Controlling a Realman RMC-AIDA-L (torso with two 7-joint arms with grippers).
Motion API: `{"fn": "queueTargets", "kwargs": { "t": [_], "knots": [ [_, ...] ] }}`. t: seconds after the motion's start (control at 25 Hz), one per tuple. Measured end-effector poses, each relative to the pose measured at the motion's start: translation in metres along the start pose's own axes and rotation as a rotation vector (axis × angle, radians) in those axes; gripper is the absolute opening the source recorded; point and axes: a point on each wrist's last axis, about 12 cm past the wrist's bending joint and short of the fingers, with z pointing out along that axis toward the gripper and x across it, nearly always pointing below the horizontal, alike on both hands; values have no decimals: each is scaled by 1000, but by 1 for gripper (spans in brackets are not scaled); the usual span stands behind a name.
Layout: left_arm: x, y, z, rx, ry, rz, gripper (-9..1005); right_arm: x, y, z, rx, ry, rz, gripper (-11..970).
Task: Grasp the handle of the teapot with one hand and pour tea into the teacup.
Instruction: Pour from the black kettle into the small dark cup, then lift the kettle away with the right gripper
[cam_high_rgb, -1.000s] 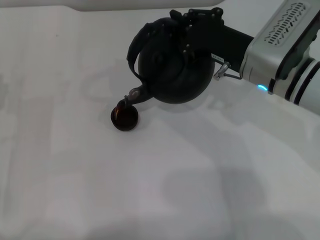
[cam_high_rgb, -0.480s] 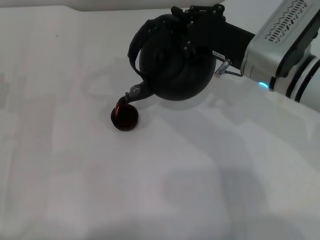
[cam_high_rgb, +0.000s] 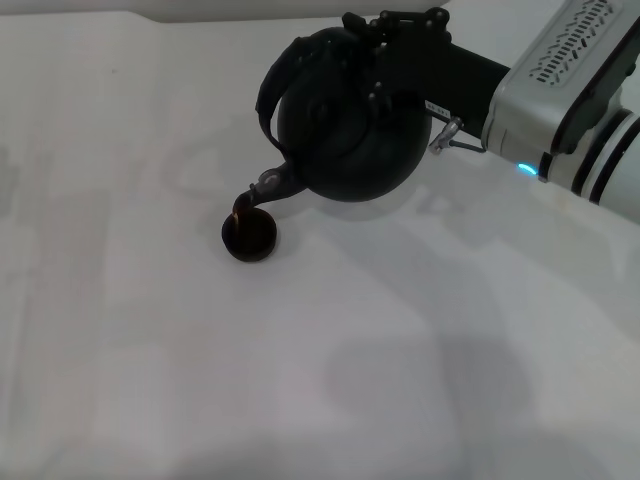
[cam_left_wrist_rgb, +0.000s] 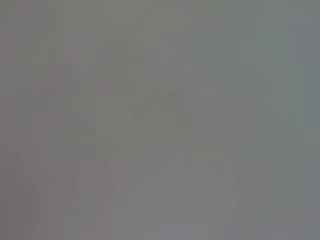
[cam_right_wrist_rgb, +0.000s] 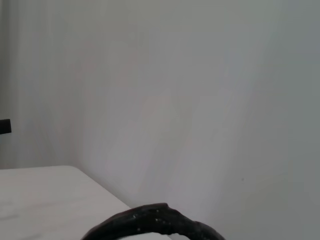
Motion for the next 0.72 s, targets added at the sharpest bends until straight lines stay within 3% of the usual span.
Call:
{"fn": "queueTargets", "kwargs": {
  "t": [0.72],
  "knots": [
    [0,0,1,2,-2,1,878,-1,-1,0,1,-3,-32,190]
  ]
}}
